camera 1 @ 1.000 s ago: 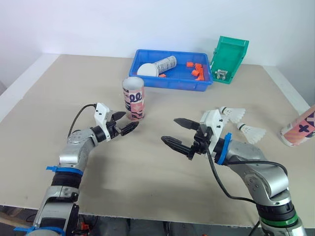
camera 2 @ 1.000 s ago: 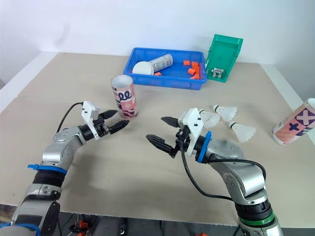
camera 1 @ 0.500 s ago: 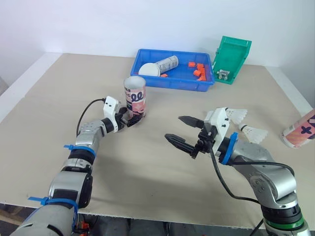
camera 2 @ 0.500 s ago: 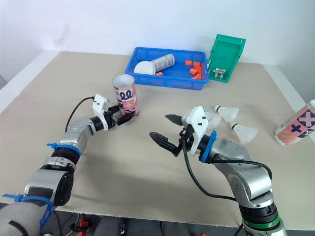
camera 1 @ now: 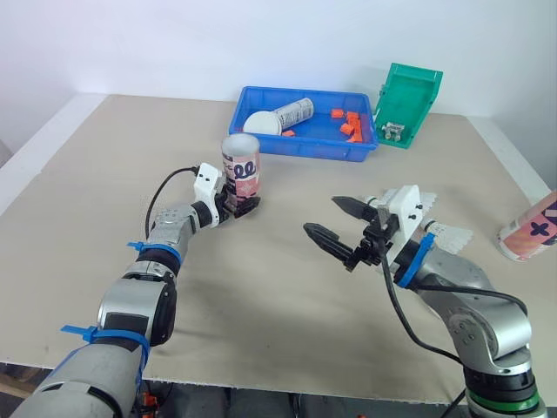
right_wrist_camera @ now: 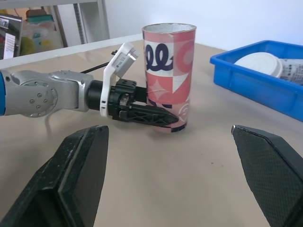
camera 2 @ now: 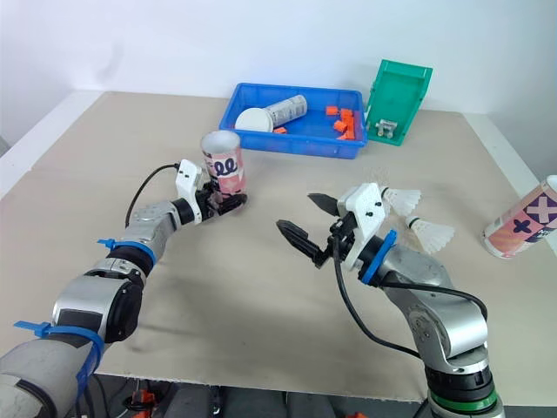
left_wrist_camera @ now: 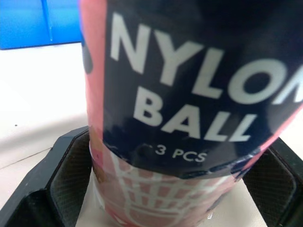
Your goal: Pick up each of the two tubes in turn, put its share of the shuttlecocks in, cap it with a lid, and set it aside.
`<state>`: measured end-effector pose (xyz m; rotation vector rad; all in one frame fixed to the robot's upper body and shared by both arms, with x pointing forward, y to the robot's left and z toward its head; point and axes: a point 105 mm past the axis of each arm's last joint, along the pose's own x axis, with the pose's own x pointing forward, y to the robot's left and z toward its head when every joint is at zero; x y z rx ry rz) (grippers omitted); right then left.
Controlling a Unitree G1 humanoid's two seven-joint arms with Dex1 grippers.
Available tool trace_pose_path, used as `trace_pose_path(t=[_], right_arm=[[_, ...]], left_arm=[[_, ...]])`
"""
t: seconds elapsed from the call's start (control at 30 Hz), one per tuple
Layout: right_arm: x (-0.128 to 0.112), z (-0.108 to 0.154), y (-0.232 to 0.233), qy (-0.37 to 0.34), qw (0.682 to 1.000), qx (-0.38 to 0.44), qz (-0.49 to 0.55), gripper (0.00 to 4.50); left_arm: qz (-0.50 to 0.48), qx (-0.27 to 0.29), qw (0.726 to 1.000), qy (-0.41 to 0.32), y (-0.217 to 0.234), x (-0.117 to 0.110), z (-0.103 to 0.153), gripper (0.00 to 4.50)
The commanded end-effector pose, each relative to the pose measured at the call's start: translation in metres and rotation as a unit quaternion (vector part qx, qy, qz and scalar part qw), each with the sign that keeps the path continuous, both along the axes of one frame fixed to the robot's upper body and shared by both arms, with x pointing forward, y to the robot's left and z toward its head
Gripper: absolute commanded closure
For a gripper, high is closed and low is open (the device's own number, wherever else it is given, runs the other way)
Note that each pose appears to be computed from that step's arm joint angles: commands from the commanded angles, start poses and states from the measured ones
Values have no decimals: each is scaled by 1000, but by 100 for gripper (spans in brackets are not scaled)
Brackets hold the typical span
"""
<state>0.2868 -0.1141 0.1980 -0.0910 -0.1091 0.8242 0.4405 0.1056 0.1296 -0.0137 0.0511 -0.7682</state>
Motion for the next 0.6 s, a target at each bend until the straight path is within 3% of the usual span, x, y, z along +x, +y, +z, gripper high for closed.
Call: trace_pose_path(t=[0.03, 0.3, 0.43, 0.6], right_arm=[[-2, 13, -1, -27, 1000, 9, 0, 0], [3, 13, -7, -32, 999, 0, -13, 0], [28, 5, -41, -28, 993, -30, -113, 0], [33, -14, -65, -2, 984, -55, -167, 0]], left_arm=[[5, 3, 1000, -23, 1, 4, 13, 123], [2, 4, 999, -37, 12, 1, 16, 123], [-26, 22, 998, -58, 21, -5, 25, 123], [-129, 76, 986, -68, 29, -31, 37, 123]])
